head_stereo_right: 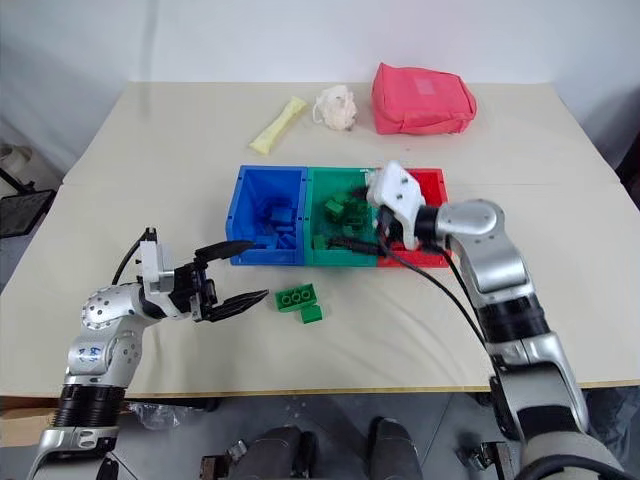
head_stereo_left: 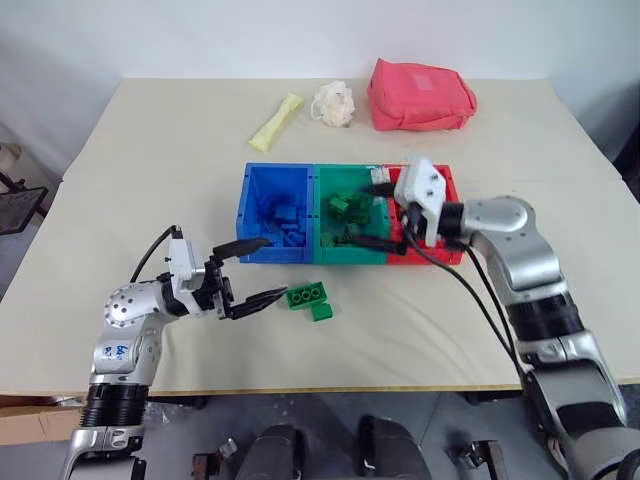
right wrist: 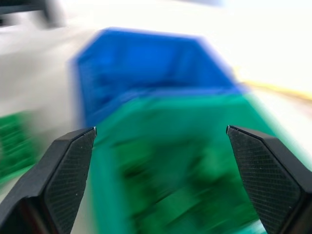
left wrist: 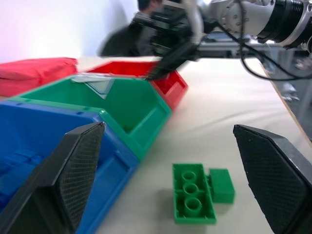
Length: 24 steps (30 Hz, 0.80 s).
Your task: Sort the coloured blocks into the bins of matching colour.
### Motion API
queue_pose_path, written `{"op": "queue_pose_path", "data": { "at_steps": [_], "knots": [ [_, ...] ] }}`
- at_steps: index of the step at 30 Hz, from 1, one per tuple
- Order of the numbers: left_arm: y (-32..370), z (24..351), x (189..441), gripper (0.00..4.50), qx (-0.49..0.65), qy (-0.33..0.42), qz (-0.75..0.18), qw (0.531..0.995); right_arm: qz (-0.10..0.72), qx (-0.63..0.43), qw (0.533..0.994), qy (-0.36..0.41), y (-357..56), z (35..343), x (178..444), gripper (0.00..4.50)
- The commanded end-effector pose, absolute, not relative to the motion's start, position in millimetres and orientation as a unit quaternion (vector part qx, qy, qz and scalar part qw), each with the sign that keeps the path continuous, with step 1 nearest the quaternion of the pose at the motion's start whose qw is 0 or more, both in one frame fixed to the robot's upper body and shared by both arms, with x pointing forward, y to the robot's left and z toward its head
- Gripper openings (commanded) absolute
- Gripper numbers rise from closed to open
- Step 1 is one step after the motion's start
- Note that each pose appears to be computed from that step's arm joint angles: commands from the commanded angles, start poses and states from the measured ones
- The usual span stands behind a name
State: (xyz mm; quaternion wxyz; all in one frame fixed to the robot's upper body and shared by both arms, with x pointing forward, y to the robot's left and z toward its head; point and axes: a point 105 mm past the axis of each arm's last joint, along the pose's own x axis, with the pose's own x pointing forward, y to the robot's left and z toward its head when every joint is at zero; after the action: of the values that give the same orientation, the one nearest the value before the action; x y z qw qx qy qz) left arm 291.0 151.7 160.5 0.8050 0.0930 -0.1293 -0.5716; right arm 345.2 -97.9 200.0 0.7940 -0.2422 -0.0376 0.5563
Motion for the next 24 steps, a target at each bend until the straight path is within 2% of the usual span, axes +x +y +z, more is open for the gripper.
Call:
{"op": "queue_pose_path", "data": {
  "at_steps": [1,6,10,15,24],
  "knots": [
    [155.1,154.8,285.4,4.5,0.108,-0.092,-0.585,0.799,0.583,-0.245,0.772,-0.06,-112.6,212.0,318.5,4.47],
    [159.9,147.2,278.5,4.5,0.123,-0.049,-0.588,0.798,0.618,-0.224,0.753,-0.046,-128.1,200.3,291.0,4.47],
    [170.3,128.6,262.6,4.5,0.155,0.041,-0.578,0.8,0.632,-0.201,0.748,-0.006,-155.4,179.2,271.9,4.47],
    [181.3,119.4,252.2,4.5,0.167,0.082,-0.541,0.82,0.635,-0.182,0.751,0.008,-168.2,169.4,269.4,4.47],
    [175.2,120.0,237.7,4.5,0.165,0.082,-0.522,0.833,0.644,-0.174,0.745,0.002,-165.5,167.1,274.3,4.47]
  ]
}}
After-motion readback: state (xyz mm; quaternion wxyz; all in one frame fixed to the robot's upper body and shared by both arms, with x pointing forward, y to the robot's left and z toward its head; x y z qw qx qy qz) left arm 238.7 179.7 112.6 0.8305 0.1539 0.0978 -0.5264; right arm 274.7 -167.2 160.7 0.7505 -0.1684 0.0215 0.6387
